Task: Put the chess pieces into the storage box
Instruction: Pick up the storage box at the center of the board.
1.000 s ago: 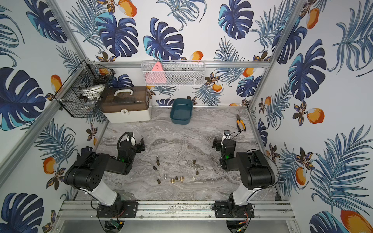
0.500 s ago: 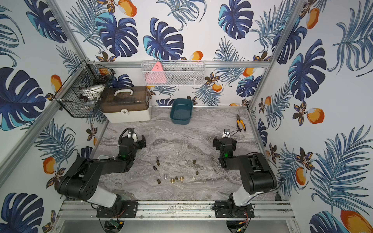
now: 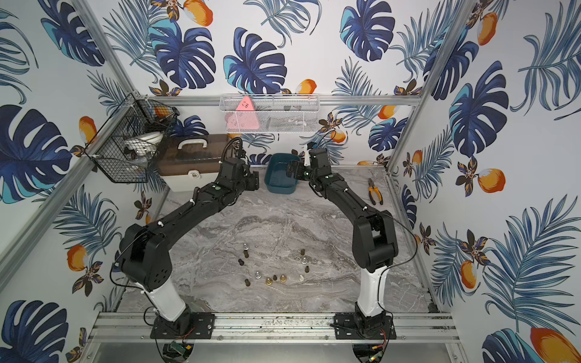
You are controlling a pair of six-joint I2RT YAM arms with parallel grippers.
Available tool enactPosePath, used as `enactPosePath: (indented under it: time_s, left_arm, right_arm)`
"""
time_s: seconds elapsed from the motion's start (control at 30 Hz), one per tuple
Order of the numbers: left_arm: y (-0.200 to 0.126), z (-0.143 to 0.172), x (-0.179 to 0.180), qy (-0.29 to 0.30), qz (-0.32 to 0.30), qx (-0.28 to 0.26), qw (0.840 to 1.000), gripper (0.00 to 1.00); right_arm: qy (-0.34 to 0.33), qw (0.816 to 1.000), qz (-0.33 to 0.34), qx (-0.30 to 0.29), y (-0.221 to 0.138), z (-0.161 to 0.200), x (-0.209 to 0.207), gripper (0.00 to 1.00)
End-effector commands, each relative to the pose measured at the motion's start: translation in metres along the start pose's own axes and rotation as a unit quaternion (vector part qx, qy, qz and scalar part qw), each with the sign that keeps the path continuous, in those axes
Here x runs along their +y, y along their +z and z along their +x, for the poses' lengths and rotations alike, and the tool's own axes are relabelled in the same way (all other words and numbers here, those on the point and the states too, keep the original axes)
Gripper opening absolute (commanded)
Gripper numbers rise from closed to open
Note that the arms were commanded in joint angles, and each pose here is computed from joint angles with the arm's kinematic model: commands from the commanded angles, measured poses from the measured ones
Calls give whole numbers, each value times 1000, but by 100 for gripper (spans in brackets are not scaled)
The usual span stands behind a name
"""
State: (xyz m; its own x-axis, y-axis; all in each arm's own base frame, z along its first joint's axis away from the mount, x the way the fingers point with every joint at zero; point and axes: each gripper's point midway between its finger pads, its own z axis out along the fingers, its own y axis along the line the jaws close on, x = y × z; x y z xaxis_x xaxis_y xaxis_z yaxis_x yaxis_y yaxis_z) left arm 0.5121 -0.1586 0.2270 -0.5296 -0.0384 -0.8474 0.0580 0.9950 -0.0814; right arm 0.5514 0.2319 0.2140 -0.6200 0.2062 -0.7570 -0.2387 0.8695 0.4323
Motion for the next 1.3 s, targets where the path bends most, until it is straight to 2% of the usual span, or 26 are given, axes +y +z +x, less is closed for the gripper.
enactPosePath:
  time_s: [0.0, 0.1, 0.37, 0.47, 0.7, 0.8, 0.83, 0.9, 1.07, 1.2, 1.27]
  left_arm:
    - [14, 35, -12, 3, 30, 90, 996, 74]
    - [35, 50, -20, 4, 42, 122, 992, 75]
    - [57, 65, -31, -9, 68, 138, 988, 75]
    - [54, 64, -30, -13, 69, 131, 989, 75]
    - [44, 64, -24, -25, 62, 116, 991, 74]
    - [38, 63, -22, -30, 59, 110, 992, 73]
    - [36, 62, -21, -31, 57, 108, 992, 73]
    - [32, 59, -18, -34, 53, 102, 993, 73]
    - [24, 59, -15, -35, 47, 101, 993, 73]
    - [22, 61, -11, -42, 47, 101, 993, 73]
    - [19, 60, -8, -48, 46, 101, 993, 73]
  right_arm:
    - [11, 996, 40, 84, 24, 39, -24, 94]
    - [-5, 992, 65, 108, 45, 43, -35, 92]
    - [-27, 983, 109, 144, 90, 55, -63, 84]
    - [-18, 983, 118, 140, 102, 56, -73, 76]
    - [-17, 987, 99, 128, 118, 53, -75, 49]
    - [-14, 988, 89, 128, 121, 55, -70, 32]
    - [-13, 988, 91, 127, 121, 55, -71, 29]
    - [-12, 988, 91, 125, 122, 56, -71, 28]
    - [-12, 988, 88, 125, 124, 58, -70, 19]
    - [-13, 988, 86, 127, 125, 60, -68, 18]
    - [-15, 988, 86, 126, 123, 59, -67, 15]
